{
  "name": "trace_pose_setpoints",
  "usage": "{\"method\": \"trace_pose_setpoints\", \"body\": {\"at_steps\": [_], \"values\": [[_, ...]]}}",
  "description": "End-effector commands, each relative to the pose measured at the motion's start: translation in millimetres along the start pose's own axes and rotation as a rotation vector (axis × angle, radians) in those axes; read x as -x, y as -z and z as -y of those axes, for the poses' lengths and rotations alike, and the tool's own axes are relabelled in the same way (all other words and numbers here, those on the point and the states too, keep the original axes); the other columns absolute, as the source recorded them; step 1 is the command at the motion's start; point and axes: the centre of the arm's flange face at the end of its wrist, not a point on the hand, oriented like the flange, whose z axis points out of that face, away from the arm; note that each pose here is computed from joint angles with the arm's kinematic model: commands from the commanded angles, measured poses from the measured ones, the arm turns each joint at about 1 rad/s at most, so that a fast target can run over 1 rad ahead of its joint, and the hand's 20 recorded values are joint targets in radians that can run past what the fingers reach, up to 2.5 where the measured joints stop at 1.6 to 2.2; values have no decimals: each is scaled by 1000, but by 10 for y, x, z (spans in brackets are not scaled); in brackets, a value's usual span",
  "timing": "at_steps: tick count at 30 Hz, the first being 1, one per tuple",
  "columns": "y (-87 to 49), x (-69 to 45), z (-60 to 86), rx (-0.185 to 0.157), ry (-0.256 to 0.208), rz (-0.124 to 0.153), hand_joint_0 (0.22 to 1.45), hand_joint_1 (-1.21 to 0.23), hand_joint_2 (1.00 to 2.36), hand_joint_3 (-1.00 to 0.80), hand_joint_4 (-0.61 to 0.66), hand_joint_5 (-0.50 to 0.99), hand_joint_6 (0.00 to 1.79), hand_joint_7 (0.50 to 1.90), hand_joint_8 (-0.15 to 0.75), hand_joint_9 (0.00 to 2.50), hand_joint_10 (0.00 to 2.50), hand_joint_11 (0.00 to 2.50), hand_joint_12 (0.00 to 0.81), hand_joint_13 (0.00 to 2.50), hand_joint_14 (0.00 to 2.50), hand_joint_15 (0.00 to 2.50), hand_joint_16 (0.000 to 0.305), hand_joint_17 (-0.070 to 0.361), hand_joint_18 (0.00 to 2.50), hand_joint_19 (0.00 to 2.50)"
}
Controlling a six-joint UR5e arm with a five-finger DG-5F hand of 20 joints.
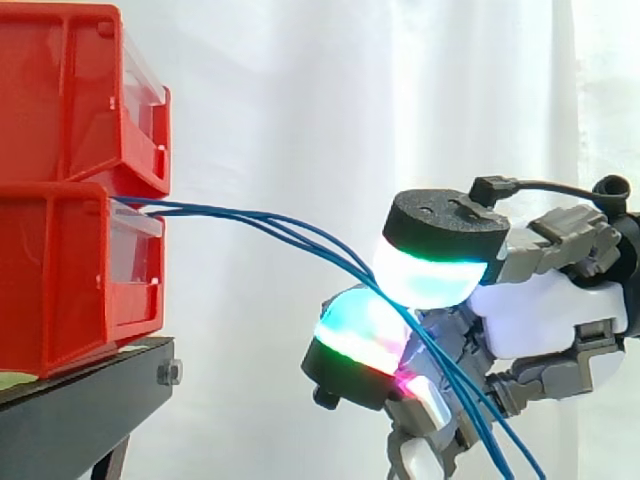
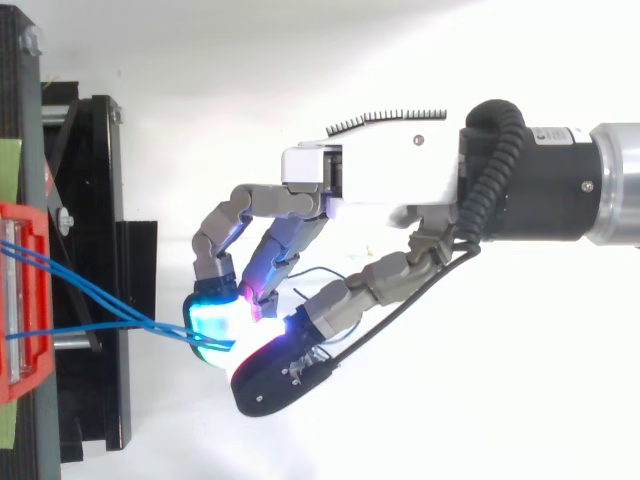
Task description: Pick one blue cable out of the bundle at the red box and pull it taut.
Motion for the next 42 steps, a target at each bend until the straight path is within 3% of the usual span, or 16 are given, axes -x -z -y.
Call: {"method": "trace_pose_setpoints", "body": {"at_steps": [1, 15, 21, 31, 42], "values": [[-1, -16, -3, -1, -9, -2, 679, -766, 1012, -327, 111, -179, 931, 961, 393, 892, 14, 905, 387, 842, 19, 505, 50, 114, 623, 412], [-15, -19, -86, 12, -25, -2, 746, -898, 1003, -457, 75, -179, 930, 938, 365, 927, 12, 1010, 369, 855, 21, 563, 51, 114, 646, 412], [-13, -20, -79, 10, -25, -3, 731, -898, 1000, -500, 148, -178, 923, 905, 367, 930, 13, 1014, 368, 857, 19, 561, 50, 113, 656, 415], [-15, -19, -86, 12, -27, -2, 579, -759, 1000, -500, 180, -175, 909, 924, 375, 950, 13, 1021, 381, 847, 19, 578, 52, 117, 634, 466], [-18, -21, -75, 10, -30, -3, 558, -683, 1000, -500, 184, -170, 900, 940, 383, 971, 13, 1028, 388, 846, 19, 578, 53, 120, 632, 492]]}}
